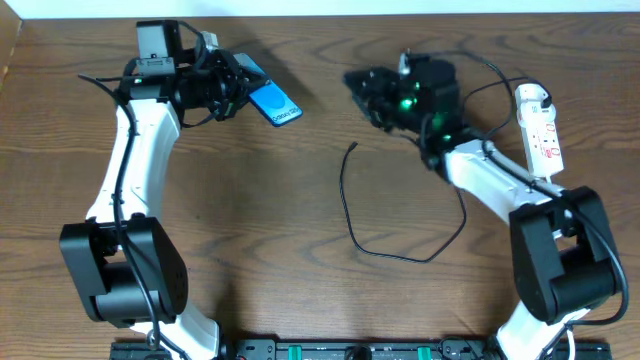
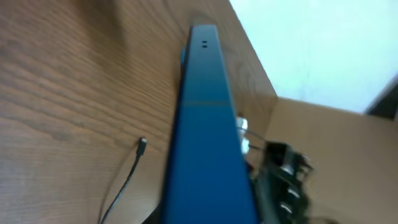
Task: Plug charger to phone and switch on socket
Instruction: 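Grasp the black cable's USB-C plug with the right gripper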
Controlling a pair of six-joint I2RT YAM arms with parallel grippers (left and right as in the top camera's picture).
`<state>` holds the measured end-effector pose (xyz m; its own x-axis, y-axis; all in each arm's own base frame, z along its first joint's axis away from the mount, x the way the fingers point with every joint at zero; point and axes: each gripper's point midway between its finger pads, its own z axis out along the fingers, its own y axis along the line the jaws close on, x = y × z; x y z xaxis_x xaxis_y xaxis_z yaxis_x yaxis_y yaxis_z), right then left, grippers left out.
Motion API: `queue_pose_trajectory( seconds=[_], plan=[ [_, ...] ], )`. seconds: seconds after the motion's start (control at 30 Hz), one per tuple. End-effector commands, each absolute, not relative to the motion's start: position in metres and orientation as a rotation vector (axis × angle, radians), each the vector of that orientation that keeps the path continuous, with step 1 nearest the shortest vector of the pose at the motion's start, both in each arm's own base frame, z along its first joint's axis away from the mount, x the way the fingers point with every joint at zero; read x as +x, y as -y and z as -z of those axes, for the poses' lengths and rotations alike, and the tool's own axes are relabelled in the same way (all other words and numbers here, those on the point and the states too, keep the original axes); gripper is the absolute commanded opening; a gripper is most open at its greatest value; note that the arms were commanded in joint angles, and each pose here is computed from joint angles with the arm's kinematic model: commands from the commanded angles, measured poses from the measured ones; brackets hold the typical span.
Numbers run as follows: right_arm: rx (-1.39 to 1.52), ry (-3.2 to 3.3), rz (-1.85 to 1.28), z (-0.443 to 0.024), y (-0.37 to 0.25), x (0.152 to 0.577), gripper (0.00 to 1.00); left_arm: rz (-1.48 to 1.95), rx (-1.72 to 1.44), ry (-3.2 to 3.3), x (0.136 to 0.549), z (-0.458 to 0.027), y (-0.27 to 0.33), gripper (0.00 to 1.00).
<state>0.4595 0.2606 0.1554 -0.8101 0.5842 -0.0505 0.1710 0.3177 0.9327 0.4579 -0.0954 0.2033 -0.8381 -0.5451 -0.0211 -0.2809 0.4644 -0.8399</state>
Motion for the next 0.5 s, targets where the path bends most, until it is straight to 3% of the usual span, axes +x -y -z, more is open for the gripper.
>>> queue_pose_trajectory(
  seconds=[0.0, 0.2, 0.47],
  plan=[
    [0.456, -2.399, -1.346, -0.125, -0.258, 0.432, 0.50, 1.460, -0.449, -2.384, 0.447, -0.234, 0.113, 0.07],
    [0.519, -2.571, -1.063, -0.078, -0.250, 0.409, 0.52, 1.487, -0.471, -2.376, 0.448, -0.237, 0.115, 0.07],
    [0.593, -2.690, -1.083, -0.030, -0.267, 0.394, 0.37, 1.477, -0.506, -2.380, 0.449, -0.236, 0.113, 0.08]
  ],
)
